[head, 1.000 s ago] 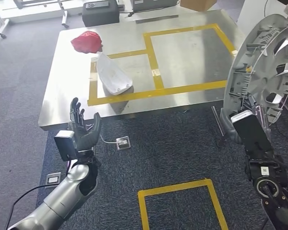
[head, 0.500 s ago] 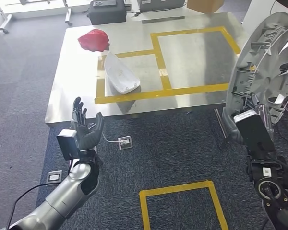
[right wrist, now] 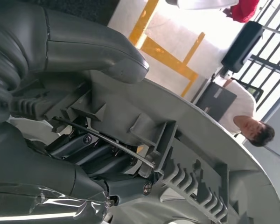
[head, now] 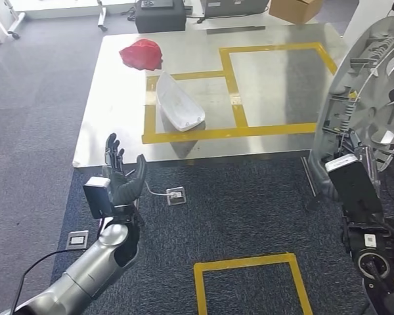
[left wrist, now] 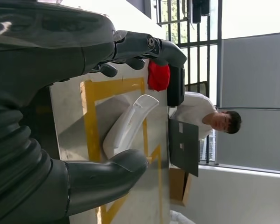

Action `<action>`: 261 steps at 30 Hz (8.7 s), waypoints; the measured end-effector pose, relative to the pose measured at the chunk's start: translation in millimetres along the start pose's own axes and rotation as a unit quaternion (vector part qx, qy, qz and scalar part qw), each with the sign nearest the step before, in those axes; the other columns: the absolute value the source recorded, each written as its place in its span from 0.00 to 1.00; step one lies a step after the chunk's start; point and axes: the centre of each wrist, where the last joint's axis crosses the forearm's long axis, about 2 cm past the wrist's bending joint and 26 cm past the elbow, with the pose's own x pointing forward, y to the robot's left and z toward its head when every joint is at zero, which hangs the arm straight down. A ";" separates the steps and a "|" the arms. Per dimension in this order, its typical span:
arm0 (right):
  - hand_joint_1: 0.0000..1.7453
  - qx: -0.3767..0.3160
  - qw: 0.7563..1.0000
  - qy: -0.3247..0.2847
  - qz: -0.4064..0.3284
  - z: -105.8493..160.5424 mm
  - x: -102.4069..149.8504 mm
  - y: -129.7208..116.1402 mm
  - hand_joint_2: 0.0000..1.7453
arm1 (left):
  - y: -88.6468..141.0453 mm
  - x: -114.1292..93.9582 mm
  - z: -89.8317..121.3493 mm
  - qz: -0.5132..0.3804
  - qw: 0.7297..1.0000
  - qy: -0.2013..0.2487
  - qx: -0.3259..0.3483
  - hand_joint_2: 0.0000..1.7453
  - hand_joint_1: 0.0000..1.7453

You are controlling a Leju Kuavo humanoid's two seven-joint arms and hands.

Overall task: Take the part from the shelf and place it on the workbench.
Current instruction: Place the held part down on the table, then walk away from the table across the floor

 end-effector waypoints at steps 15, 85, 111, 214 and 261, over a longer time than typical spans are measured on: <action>1.00 0.007 1.000 0.001 0.000 3.8 -1.0 3.1 1.00 | 2.2 -1.4 5.2 -0.004 1.000 0.004 -0.002 1.00 0.00; 1.00 0.003 1.000 -0.015 -0.004 -6.2 7.0 1.0 1.00 | 5.5 2.1 3.1 -0.006 1.000 -0.009 -0.005 1.00 0.00; 1.00 0.020 1.000 0.003 -0.003 7.7 -0.4 11.0 1.00 | 5.7 -1.3 14.7 -0.008 1.000 0.005 -0.006 1.00 0.00; 0.00 0.240 0.968 -0.070 0.032 -124.4 54.2 102.4 0.00 | -49.1 7.5 -20.1 0.030 0.997 -0.038 -0.067 1.00 0.00; 0.00 0.184 0.976 -0.004 -0.117 -112.4 38.5 100.3 0.00 | -31.4 0.8 -11.4 0.021 0.999 -0.010 -0.027 0.00 0.00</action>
